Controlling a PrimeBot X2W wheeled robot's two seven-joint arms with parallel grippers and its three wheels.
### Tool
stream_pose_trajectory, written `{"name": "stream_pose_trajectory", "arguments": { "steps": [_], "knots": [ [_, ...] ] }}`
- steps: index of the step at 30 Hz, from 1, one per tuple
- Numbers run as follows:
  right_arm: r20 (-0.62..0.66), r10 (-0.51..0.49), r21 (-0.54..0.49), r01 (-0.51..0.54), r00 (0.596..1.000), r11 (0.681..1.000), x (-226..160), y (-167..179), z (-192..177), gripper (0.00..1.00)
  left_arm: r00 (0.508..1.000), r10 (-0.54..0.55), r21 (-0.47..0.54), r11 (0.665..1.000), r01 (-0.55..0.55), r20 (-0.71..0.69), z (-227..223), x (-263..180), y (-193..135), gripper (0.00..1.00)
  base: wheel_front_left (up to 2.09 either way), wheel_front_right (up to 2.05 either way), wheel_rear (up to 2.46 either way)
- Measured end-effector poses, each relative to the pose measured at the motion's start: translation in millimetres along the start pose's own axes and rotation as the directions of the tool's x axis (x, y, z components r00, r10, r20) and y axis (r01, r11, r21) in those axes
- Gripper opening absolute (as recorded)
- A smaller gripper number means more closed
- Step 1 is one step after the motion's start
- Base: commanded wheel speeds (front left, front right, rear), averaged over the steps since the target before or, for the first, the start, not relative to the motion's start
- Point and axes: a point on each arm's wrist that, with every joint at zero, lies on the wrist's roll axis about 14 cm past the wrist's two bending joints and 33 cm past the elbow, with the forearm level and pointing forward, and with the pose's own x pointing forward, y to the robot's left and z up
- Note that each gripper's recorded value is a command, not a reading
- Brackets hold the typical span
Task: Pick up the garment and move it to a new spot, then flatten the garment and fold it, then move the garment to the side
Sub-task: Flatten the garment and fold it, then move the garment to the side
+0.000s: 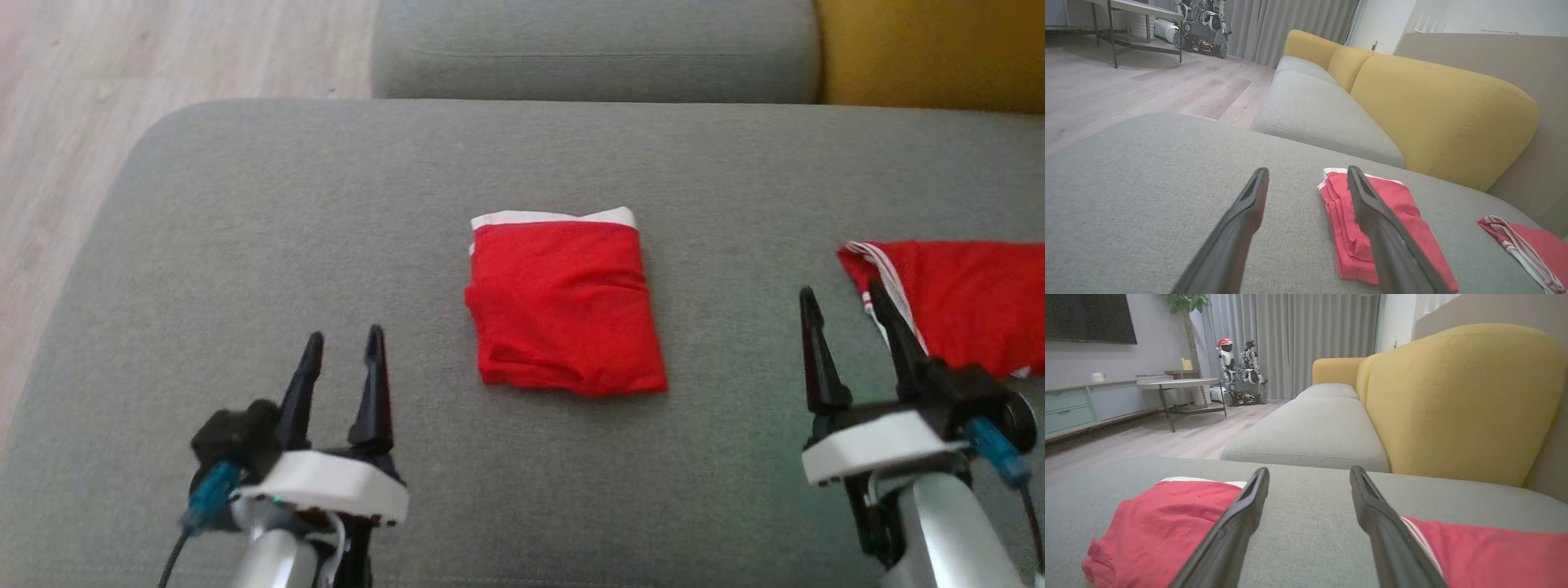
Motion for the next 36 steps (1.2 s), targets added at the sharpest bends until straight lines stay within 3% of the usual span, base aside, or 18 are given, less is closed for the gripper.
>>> {"name": "stream_pose_trajectory", "arguments": {
  "steps": [7, 21, 30, 36],
  "knots": [
    [-0.026, -0.052, 0.001, 0.052, 0.998, 0.999, -23, -8, -9, 1.0, 0.999, -0.017, 0.008, 1.0, 0.018, -0.048, -16, -6, -2, 1.0, 0.0, 0.0, 0.0],
    [-0.05, -0.033, 0.023, 0.034, 0.998, 0.999, -17, 1, -14, 1.0, 0.998, -0.014, 0.007, 1.0, 0.015, -0.066, -22, -9, -2, 1.0, 0.0, 0.0, 0.0],
    [-0.134, 0.106, 0.119, -0.091, 0.985, 0.989, 20, 45, -31, 1.0, 0.994, -0.008, 0.009, 1.0, 0.009, -0.108, -35, -6, 1, 1.0, 0.0, 0.0, 0.0],
    [-0.261, 0.192, 0.221, -0.135, 0.946, 0.966, 43, 72, -65, 1.0, 0.994, 0.015, 0.009, 1.0, -0.015, -0.111, -35, -1, 9, 1.0, 0.0, 0.0, 0.0]
  ]
}}
